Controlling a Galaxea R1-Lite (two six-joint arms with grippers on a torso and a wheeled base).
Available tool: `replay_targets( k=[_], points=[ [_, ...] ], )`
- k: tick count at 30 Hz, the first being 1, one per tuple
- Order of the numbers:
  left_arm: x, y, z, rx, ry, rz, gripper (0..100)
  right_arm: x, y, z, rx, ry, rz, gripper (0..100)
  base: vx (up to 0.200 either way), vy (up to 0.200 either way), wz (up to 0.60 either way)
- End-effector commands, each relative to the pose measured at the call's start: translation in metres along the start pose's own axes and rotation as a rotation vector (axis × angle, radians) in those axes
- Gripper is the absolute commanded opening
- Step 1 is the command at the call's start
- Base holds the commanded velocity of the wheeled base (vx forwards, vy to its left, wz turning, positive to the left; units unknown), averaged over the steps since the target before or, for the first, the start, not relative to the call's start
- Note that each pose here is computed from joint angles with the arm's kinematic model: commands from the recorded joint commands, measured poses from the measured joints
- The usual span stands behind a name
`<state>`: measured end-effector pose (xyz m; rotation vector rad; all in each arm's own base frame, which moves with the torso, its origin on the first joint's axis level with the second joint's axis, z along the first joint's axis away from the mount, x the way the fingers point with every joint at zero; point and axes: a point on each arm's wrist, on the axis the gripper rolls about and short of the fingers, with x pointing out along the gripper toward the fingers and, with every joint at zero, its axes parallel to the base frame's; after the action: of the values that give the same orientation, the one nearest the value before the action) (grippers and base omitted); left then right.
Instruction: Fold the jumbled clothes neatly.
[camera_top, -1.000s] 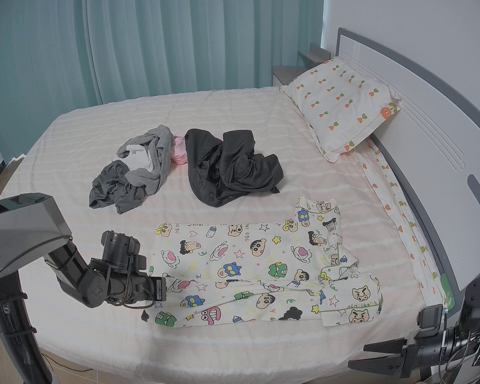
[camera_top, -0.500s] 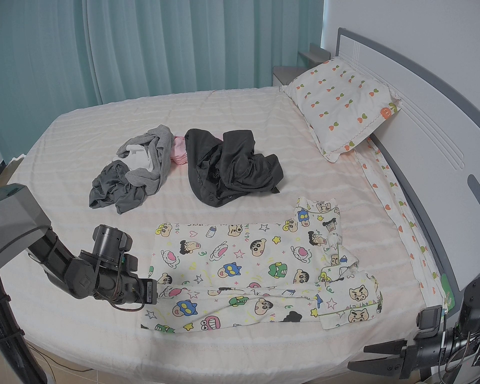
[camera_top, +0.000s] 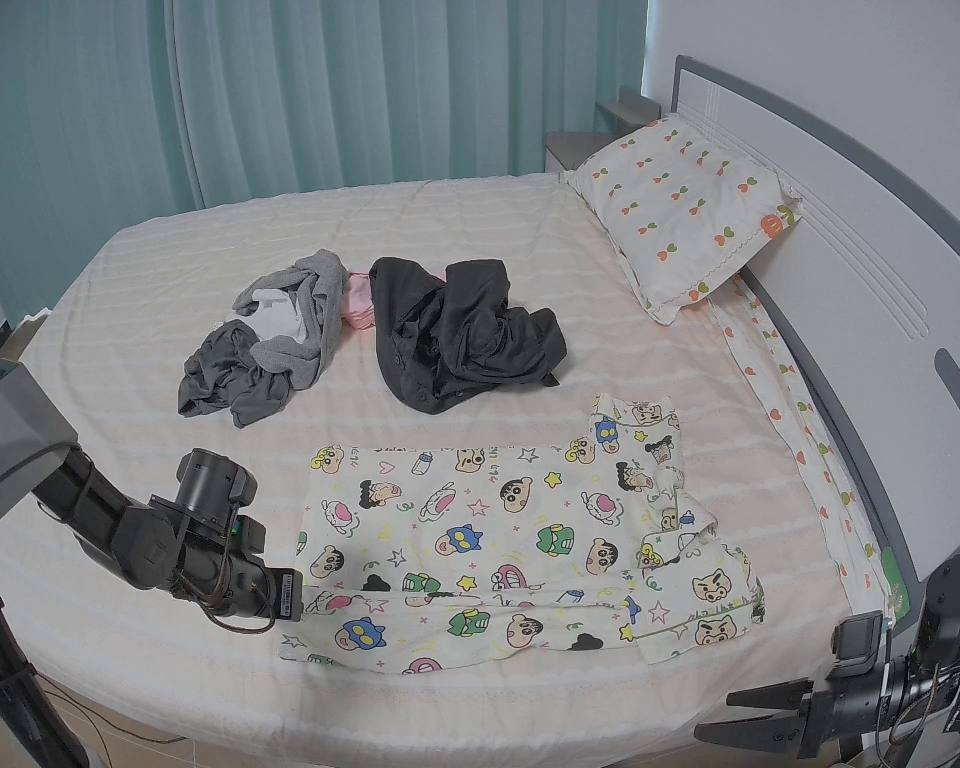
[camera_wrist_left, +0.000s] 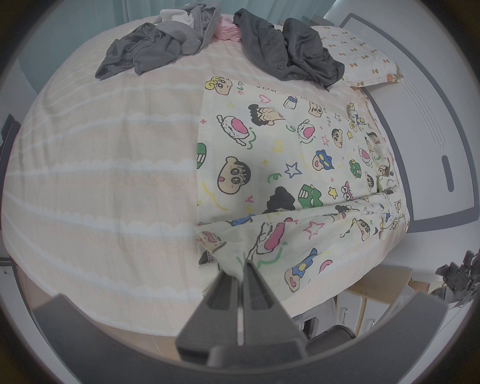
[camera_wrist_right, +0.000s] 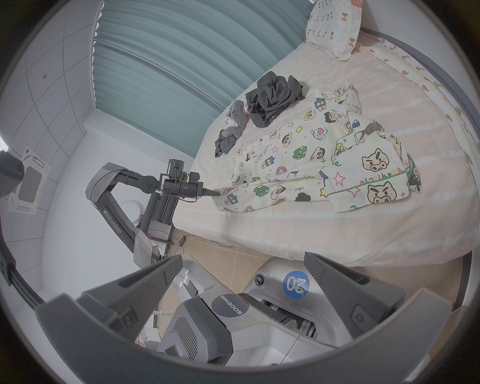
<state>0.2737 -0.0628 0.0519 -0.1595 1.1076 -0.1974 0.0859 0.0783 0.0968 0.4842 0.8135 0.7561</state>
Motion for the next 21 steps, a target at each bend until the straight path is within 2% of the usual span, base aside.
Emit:
replay_targets(
  k=[1, 9, 17, 18, 21],
  points=[
    [-0.005, -0.001, 0.0, 0.001, -0.005, -0.001, 0, 0.0, -0.003, -0.004, 0.008, 0.02, -0.014, 100, 0.0, 0.0, 0.0],
    [-0.002, -0.002, 0.008, -0.003, -0.022, -0.002, 0, 0.0, -0.003, -0.004, 0.008, 0.02, -0.014, 100, 0.0, 0.0, 0.0],
    [0.016, 0.0, 0.008, -0.006, 0.019, 0.026, 0, 0.001, -0.004, -0.004, 0.011, 0.024, -0.017, 100, 0.0, 0.0, 0.0],
    [0.018, 0.001, 0.008, -0.007, 0.024, 0.036, 100, 0.001, -0.004, -0.004, 0.012, 0.024, -0.019, 100, 0.0, 0.0, 0.0],
    [0.026, 0.003, 0.01, -0.019, 0.029, 0.075, 100, 0.001, -0.004, -0.004, 0.011, 0.025, -0.018, 100, 0.0, 0.0, 0.0]
  ],
)
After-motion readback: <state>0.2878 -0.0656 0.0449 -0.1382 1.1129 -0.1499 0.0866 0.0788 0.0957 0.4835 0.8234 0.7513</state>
